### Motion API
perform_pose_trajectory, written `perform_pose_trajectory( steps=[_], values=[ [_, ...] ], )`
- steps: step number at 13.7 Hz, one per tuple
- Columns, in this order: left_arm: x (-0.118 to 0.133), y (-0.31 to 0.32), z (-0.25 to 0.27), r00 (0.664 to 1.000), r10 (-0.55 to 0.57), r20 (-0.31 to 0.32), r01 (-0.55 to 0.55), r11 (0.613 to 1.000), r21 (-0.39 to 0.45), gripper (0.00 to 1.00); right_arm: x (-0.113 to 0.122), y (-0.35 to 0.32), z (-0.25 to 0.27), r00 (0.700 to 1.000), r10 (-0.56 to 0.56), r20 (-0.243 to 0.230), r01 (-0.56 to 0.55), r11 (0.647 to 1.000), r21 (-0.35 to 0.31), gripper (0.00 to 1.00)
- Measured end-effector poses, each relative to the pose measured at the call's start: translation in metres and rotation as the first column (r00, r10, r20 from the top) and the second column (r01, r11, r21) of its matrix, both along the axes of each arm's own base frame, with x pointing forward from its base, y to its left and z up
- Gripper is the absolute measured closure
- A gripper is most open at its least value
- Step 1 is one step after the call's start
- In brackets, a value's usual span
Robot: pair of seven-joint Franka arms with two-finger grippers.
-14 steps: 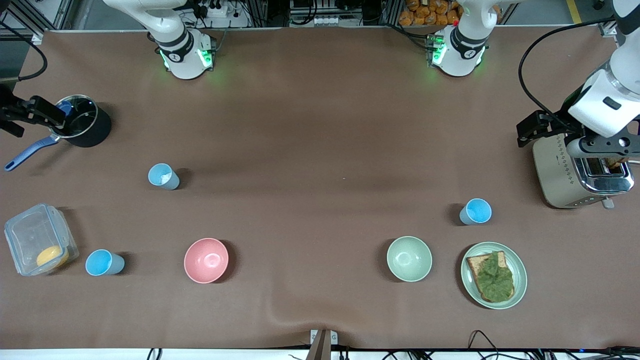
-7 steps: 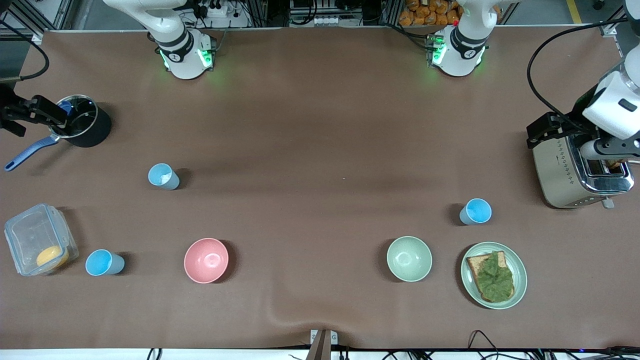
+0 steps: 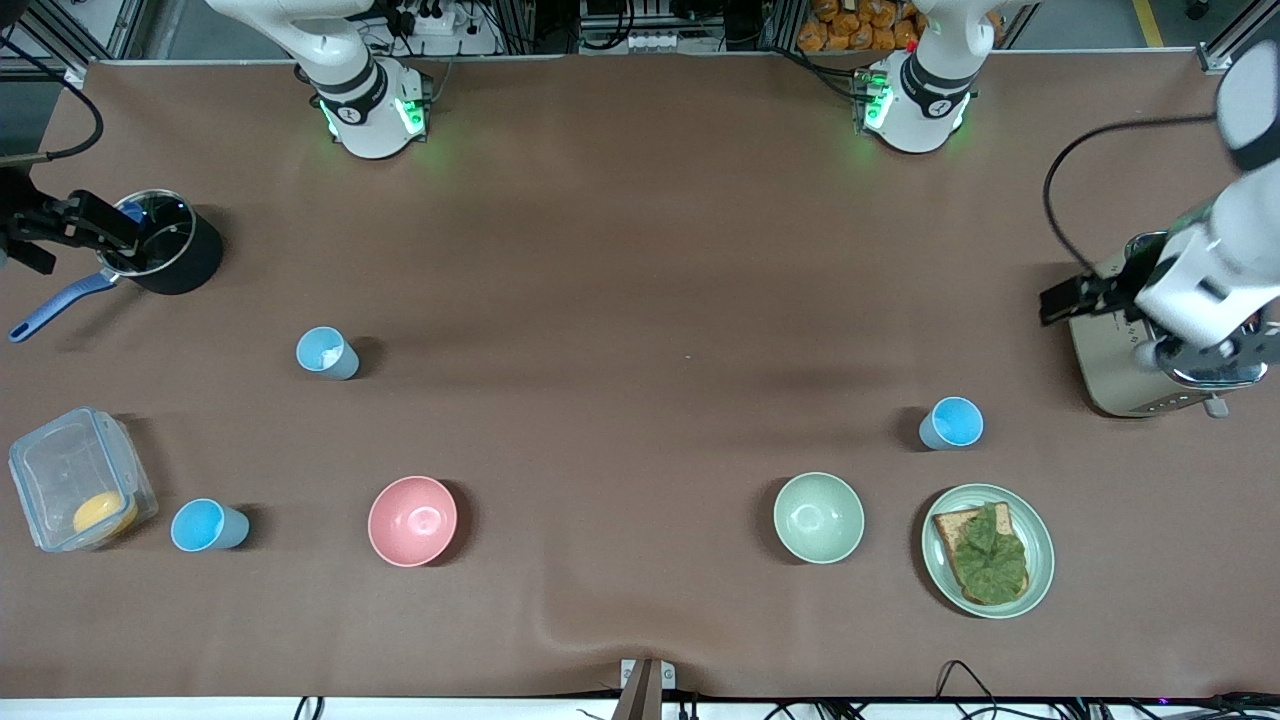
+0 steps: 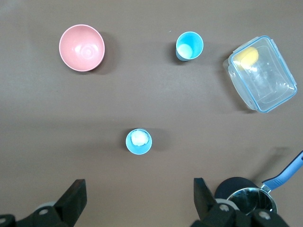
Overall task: Stack blue cups with both arms
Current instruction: 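Reach the left gripper down to the blue cup beside the green bowl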
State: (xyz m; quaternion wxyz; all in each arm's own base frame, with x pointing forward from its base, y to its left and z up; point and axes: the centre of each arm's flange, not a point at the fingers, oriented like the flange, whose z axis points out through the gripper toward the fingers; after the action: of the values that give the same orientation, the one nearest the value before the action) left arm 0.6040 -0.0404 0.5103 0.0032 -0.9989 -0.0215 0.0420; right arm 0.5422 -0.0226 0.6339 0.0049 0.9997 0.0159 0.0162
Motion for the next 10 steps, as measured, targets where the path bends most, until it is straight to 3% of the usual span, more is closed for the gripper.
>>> perform_pose_trajectory(
  steps=[5, 10],
  values=[
    [0.006, 0.001, -0.125, 0.998, 0.003, 0.065, -0.001, 1.000, -0.028, 0.00, 0.001, 0.000, -0.002, 1.000, 0.000, -0.005, 0.000, 1.000, 0.000, 0.00],
    [0.013, 0.003, -0.165, 0.997, 0.009, 0.078, -0.006, 0.999, -0.046, 0.00, 0.001, 0.000, -0.003, 1.000, 0.000, -0.006, 0.000, 1.000, 0.000, 0.00]
  ],
)
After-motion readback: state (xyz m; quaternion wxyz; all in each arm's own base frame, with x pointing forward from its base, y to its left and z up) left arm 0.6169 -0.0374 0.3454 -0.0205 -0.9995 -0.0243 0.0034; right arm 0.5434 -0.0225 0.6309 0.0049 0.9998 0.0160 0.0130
